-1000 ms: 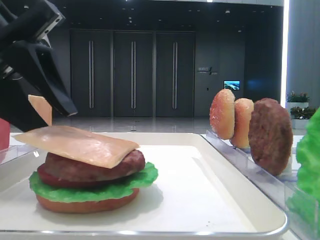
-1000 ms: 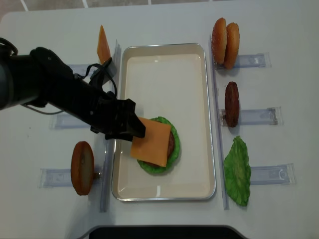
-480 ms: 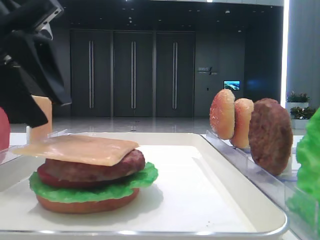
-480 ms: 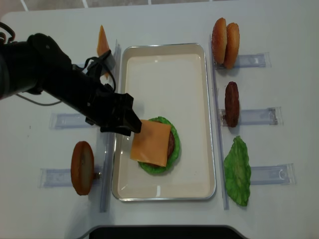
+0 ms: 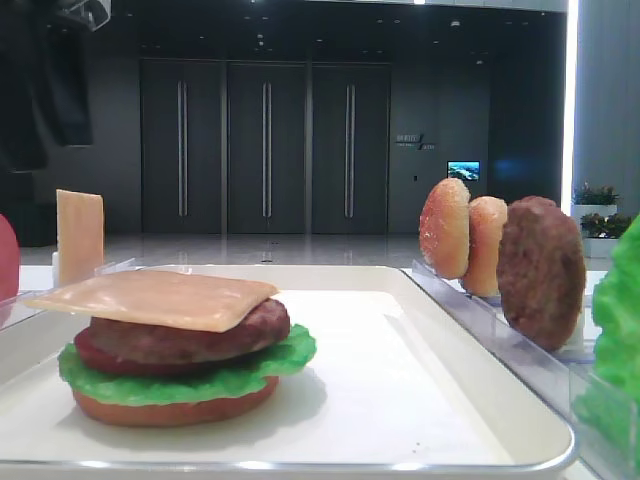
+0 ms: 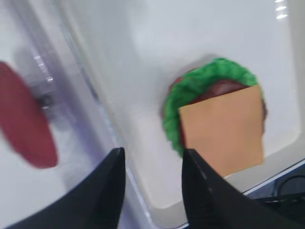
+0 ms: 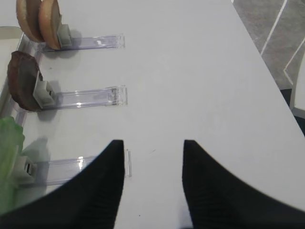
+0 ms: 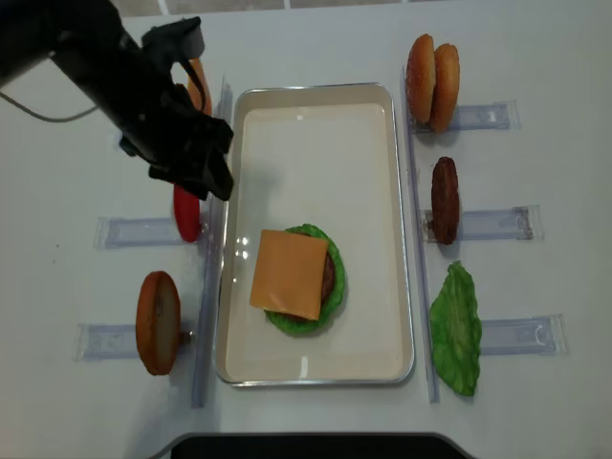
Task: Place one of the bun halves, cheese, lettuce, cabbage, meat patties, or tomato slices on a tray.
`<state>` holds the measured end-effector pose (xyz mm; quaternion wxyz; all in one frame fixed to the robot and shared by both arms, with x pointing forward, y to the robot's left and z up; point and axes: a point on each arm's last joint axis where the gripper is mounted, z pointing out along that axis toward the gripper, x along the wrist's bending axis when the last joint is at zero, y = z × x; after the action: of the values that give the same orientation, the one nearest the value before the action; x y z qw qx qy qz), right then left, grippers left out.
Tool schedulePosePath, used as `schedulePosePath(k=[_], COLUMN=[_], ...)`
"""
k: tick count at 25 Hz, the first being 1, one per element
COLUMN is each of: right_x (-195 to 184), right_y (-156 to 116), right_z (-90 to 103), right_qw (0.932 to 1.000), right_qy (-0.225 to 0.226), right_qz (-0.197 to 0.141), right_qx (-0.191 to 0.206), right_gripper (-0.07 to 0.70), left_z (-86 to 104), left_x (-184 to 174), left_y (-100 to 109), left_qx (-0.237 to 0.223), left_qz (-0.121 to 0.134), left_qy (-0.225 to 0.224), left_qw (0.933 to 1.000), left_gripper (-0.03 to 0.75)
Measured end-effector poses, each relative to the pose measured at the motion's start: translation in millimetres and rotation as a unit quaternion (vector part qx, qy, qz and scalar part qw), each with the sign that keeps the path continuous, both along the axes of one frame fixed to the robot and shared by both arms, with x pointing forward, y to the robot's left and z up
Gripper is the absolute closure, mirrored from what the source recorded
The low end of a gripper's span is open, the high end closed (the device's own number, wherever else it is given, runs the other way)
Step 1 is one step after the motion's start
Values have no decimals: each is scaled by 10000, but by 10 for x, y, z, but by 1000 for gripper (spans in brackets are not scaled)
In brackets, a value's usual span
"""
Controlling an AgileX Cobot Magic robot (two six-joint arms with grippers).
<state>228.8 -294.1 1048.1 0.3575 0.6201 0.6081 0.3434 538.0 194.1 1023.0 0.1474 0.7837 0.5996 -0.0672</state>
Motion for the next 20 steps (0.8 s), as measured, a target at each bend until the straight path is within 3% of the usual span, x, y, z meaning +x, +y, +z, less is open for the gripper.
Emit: schedulePosePath(k=[3,8,13,20], right_x=[0,0,0,0], right_y=[0,0,0,0], right_z=[0,0,0,0], right_qw=[10000,10000,10000,10000], right_qy=[0,0,0,0], right_qz=[0,0,0,0], right_qx=[0,0,0,0], right_gripper=[348,348,348,348], left_z=[105,163,168,318], left_x=[40,140,159,78], left_y=[176,649,1117,1220], left_qx=[456,651,1131,1365], left_qz=[116,727,1182,1270], left_qy=[128,163,136,-101], left_qw=[9988,9951,9864,9824], left_gripper=[411,411,411,411])
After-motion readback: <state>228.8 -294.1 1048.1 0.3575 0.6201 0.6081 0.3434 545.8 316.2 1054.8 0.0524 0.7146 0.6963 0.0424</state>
